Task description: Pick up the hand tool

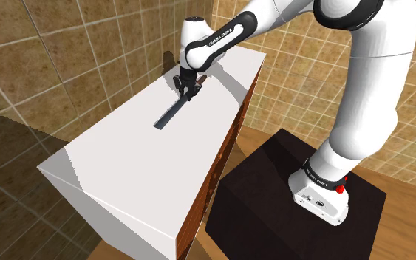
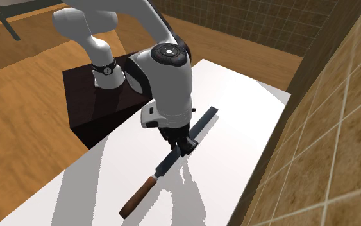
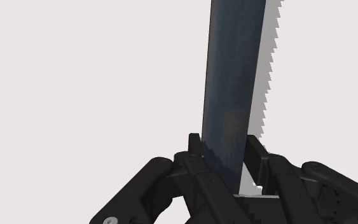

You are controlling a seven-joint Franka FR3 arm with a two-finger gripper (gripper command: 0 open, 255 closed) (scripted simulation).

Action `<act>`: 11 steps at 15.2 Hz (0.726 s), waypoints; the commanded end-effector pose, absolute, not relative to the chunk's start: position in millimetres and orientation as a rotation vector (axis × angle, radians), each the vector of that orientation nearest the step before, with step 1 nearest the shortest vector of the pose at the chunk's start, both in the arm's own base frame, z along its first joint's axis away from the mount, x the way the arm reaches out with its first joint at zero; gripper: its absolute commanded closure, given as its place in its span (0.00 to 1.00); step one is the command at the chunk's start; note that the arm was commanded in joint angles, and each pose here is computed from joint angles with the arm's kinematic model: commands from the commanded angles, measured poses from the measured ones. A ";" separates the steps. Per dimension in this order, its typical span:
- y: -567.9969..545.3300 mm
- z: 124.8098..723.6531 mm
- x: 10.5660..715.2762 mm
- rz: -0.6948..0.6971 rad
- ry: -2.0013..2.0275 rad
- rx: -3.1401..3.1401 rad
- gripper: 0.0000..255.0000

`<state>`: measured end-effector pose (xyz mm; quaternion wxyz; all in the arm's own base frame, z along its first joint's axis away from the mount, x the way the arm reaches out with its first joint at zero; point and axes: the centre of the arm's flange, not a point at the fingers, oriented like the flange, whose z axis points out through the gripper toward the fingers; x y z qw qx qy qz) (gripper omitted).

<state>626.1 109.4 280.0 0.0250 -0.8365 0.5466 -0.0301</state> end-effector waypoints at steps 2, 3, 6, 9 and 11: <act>109.6 296.3 626.4 -0.093 1.690 -2.587 1.00; 109.6 301.5 626.4 -0.093 1.690 -2.587 1.00; 109.6 317.4 626.4 -0.093 1.690 -2.587 1.00; 109.6 333.2 626.4 -0.093 1.690 -2.587 1.00; 109.6 343.8 626.4 -0.093 1.690 -2.587 1.00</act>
